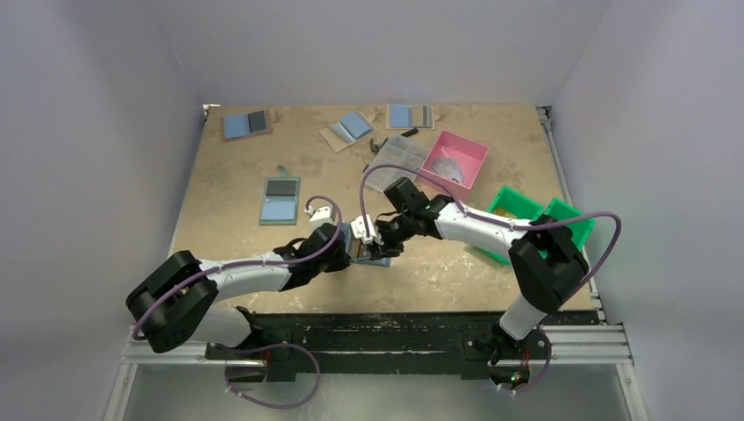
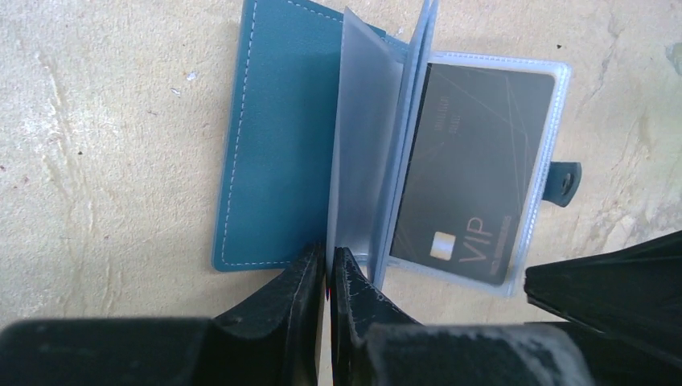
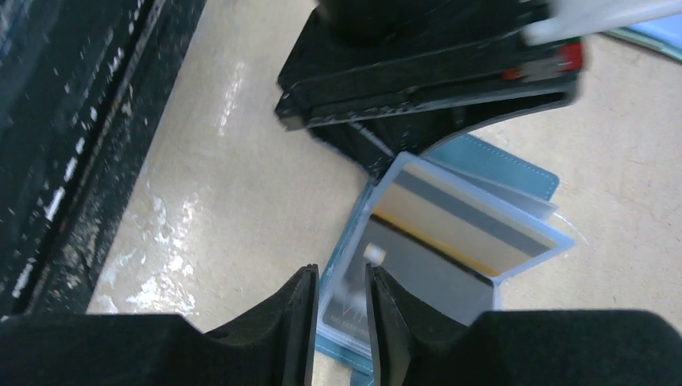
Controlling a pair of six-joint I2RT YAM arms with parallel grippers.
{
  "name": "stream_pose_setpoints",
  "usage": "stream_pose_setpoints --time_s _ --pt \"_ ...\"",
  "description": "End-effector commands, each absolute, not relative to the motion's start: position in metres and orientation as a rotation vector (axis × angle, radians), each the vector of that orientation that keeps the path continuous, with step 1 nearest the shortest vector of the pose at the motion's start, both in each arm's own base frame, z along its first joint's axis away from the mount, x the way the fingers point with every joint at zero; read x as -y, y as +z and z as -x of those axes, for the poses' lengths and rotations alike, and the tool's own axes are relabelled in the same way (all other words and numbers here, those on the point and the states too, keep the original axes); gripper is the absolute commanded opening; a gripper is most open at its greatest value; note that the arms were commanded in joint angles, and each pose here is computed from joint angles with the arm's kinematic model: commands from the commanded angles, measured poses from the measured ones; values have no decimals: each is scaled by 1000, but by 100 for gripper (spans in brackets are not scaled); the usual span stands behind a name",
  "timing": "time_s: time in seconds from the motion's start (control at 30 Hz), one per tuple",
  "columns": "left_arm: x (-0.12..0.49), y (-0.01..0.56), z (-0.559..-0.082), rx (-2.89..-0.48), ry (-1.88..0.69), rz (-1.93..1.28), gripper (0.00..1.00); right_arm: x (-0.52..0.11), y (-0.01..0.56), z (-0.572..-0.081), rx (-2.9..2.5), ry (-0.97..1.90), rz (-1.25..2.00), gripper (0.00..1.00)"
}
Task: Take the credit cards out of the card holder
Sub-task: Remove the credit card from the card holder.
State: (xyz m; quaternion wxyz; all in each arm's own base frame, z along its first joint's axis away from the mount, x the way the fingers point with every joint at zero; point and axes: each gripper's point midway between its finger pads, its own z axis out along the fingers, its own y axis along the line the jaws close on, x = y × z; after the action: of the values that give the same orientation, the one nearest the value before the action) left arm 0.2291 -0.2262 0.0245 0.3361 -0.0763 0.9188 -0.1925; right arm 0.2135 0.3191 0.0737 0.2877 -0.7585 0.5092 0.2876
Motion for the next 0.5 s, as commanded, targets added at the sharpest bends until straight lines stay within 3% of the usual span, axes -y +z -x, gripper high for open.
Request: stream_pose_setpoints --time_s 0.0,0.47 --pt "234 33 -228 -2376 -560 175 11 -339 113 -217 -1422 976 1843 36" --pt "248 47 -236 -2341 -615 117 12 -340 99 -269 -1947 1162 1306 46"
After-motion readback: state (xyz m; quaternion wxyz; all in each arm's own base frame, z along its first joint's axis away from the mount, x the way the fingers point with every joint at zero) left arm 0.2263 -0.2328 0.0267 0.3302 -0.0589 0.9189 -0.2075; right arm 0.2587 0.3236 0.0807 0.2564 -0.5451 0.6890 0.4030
